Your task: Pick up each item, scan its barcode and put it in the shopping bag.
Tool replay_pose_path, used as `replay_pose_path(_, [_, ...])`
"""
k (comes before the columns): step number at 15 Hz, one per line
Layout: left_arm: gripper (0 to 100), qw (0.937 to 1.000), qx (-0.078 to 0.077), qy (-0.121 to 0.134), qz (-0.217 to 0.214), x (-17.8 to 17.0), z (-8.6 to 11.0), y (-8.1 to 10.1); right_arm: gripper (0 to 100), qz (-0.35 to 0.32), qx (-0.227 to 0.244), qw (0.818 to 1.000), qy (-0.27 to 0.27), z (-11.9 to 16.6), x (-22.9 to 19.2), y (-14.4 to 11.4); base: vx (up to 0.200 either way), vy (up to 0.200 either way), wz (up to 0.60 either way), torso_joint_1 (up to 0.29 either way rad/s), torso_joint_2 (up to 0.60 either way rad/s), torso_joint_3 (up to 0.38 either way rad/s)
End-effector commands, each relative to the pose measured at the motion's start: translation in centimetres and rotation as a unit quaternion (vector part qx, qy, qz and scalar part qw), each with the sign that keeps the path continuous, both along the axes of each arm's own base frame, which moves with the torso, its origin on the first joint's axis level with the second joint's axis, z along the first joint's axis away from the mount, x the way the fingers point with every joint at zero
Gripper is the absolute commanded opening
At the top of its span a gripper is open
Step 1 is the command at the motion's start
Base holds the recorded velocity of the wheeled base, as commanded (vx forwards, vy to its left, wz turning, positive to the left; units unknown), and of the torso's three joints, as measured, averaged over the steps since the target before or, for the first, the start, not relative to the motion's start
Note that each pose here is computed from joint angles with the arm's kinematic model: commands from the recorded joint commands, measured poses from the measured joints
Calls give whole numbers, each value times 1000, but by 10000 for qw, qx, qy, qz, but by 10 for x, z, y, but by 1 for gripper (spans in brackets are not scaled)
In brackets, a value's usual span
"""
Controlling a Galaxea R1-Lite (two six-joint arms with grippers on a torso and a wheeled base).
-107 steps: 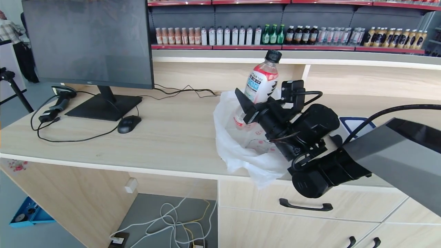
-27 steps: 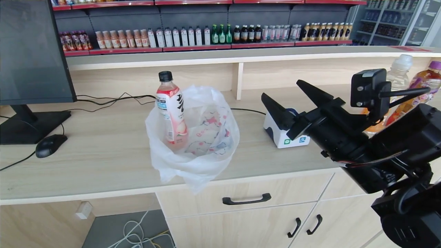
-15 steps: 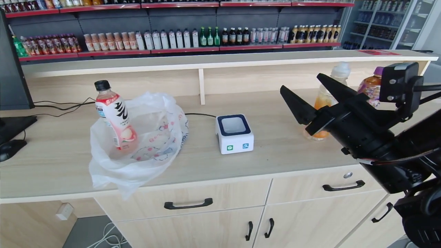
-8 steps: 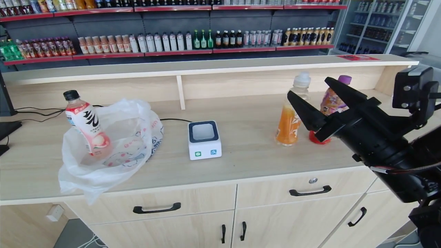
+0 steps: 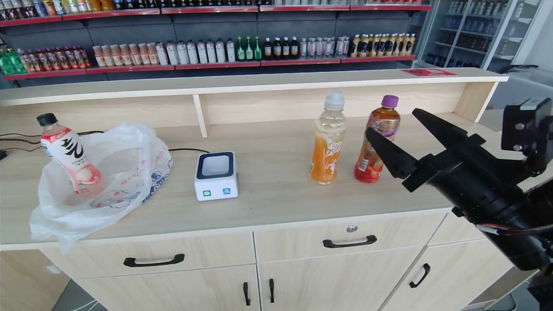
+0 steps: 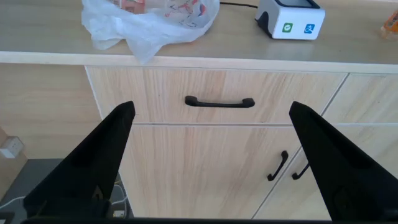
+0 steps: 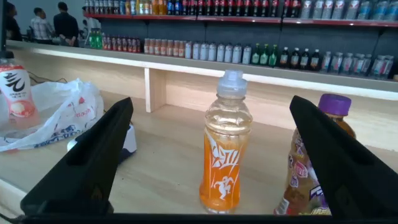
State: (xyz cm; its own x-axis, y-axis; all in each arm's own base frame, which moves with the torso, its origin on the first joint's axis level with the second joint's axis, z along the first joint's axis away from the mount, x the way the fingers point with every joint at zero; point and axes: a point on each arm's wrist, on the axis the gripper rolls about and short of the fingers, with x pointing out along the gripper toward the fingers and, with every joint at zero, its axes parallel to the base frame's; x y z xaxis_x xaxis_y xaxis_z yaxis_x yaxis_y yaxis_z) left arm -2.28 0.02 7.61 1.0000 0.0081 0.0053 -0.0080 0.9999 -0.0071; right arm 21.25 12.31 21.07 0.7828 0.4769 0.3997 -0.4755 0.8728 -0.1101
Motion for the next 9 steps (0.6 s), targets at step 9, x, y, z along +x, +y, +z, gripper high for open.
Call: replay_pose_path(9, [100, 10000, 12, -12, -2, 0, 0, 0, 100, -404, -41, 9987, 307, -13, -3, -2, 0, -67, 133, 0, 0, 1])
